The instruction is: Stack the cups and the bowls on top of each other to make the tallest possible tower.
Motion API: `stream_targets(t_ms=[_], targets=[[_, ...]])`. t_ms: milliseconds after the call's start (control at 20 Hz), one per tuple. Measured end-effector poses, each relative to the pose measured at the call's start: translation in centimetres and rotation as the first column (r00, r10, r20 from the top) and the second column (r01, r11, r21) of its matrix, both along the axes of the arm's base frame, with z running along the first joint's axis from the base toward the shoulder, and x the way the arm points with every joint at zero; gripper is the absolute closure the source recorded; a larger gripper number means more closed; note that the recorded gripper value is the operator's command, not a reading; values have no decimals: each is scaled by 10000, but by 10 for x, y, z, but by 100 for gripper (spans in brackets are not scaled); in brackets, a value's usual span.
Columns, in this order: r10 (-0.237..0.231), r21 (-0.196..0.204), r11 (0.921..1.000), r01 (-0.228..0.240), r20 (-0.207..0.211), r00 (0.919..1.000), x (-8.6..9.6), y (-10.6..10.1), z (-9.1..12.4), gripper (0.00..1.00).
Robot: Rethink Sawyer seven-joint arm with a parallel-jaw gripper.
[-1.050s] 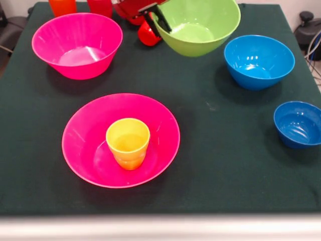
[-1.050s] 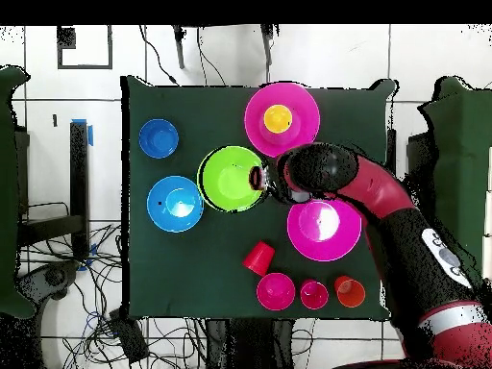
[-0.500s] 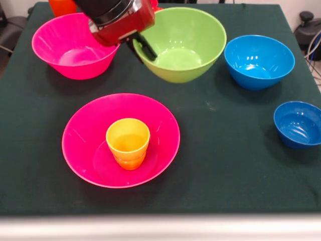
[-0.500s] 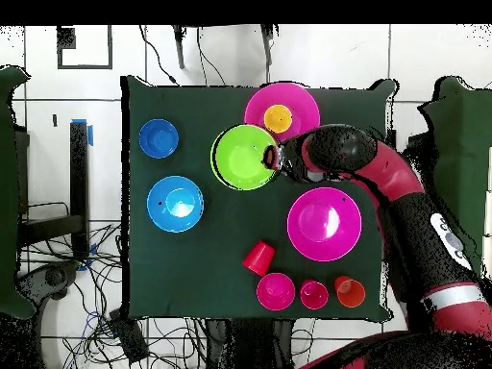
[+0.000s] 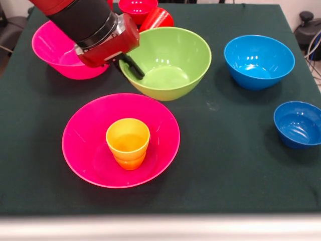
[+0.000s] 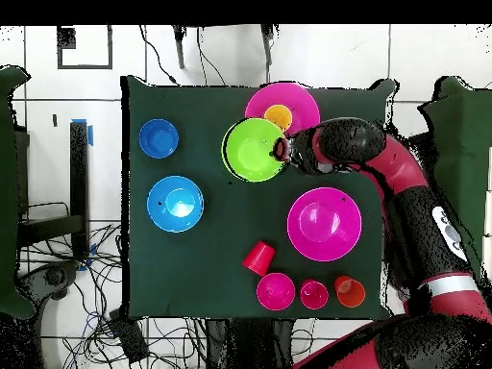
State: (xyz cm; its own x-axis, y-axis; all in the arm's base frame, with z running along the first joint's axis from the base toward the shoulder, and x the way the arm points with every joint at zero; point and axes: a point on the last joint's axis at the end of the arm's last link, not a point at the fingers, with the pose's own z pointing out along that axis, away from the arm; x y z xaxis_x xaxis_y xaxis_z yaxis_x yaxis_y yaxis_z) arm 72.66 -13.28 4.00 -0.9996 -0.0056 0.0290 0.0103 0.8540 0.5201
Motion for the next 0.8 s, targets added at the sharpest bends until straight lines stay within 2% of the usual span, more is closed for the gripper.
stream_targets(t_ms=[250, 800], targets=[[166, -59, 9998, -166, 128, 9998, 3, -11, -5, 100], [529, -469, 9976, -506, 478, 9975, 15, -28, -6, 100]])
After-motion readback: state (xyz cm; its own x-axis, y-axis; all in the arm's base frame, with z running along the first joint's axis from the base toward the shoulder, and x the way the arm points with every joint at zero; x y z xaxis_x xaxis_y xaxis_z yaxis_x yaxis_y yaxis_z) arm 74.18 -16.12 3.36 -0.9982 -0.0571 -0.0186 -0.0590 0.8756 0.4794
